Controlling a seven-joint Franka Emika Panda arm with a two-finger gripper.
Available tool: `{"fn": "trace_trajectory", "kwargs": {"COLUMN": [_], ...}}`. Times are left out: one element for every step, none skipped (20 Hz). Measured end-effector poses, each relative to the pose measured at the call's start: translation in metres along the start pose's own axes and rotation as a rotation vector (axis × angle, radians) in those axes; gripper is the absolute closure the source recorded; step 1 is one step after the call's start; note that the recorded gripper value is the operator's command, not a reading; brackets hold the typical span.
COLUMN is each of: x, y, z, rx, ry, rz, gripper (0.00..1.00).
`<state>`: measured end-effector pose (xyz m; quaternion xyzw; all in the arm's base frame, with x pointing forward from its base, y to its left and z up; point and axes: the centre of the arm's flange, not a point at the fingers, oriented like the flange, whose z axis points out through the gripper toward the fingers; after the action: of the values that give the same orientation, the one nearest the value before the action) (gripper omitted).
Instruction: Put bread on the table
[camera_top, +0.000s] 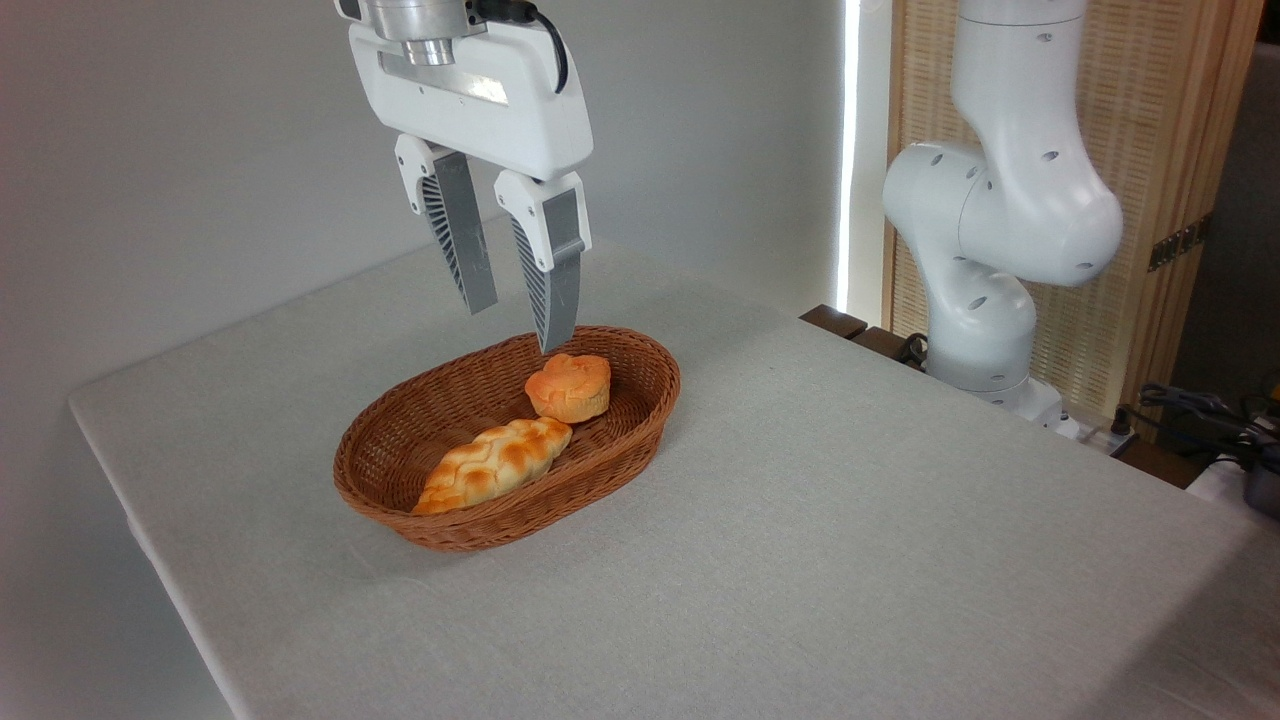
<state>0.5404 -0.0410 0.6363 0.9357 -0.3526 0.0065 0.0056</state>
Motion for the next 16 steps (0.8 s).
{"fn": "trace_trajectory", "kwargs": {"x": [0.000,0.000,0.000,0.000,0.000,0.000,0.000,0.000,0.000,0.000,0.000,0.000,0.001,0.002,0.005,0.008], "y": [0.000,0.000,0.000,0.000,0.000,0.000,0.000,0.000,0.000,0.000,0.001,0.002,0.005,0.009,0.014,0.020], "z": [0.000,0.000,0.000,0.000,0.000,0.000,0.000,0.000,0.000,0.001,0.001,0.003,0.006,0.010,0.014,0.018], "rx": [0.000,0.000,0.000,0.000,0.000,0.000,0.000,0.000,-0.001,-0.001,-0.004,-0.007,-0.014,-0.020,-0.026,-0.031], "ry": [0.000,0.000,0.000,0.000,0.000,0.000,0.000,0.000,-0.001,-0.002,-0.005,-0.010,-0.016,-0.023,-0.031,-0.038], "rz": [0.000,0.000,0.000,0.000,0.000,0.000,0.000,0.000,0.000,0.000,0.000,0.003,0.008,0.015,0.025,0.038], "gripper": [0.00,0.00,0.00,0.00,0.00,0.00,0.00,0.00,0.00,0.00,0.00,0.00,0.00,0.00,0.00,0.00]}}
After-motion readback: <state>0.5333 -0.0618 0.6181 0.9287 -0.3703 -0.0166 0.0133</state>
